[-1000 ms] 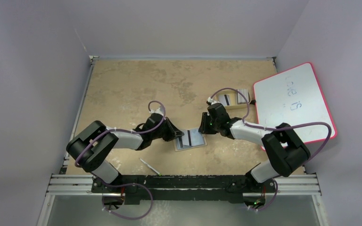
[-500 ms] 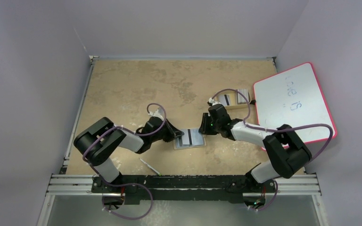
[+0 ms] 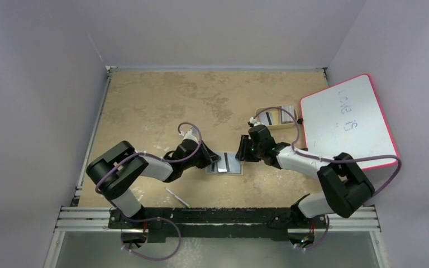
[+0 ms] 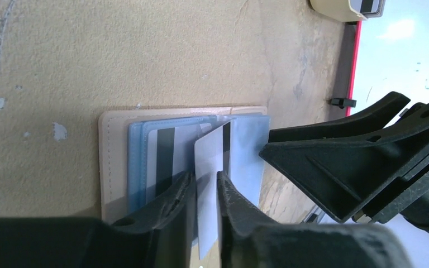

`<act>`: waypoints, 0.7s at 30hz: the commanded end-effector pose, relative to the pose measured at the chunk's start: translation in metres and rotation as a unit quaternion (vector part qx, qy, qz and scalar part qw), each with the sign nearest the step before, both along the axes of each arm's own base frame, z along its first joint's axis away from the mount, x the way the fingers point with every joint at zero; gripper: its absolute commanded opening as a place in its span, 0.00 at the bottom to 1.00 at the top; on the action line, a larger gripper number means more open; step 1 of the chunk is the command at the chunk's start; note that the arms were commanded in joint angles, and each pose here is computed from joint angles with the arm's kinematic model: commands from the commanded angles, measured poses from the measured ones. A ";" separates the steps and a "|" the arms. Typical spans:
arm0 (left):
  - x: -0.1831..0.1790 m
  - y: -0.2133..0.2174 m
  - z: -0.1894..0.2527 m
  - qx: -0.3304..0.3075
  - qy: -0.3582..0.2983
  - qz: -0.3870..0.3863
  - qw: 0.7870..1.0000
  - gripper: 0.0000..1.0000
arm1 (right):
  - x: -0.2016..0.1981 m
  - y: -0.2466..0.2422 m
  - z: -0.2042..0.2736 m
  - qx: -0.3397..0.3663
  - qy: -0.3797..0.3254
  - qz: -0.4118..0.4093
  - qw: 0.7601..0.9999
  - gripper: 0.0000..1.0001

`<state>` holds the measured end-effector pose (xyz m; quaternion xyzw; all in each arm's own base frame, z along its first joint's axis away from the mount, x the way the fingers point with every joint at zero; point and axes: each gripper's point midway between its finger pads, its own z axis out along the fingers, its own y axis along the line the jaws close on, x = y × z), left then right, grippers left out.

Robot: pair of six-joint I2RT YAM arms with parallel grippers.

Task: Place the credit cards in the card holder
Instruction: Insert the credit card into the card holder.

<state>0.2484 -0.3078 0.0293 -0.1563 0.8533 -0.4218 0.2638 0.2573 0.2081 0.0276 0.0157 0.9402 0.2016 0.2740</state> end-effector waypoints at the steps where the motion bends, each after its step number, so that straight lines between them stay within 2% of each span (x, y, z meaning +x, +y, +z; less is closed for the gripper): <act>1: 0.004 0.007 0.015 0.043 -0.025 0.001 0.999 0.25 | 0.000 0.004 0.022 0.014 -0.014 -0.007 1.000 0.44; 7: 0.009 0.007 0.036 0.059 -0.041 -0.006 0.997 0.35 | -0.007 -0.001 0.022 0.014 -0.008 -0.009 1.000 0.46; 21: 0.006 0.000 0.015 0.069 -0.016 -0.022 0.997 0.39 | -0.008 0.001 0.001 0.016 0.008 -0.014 1.000 0.45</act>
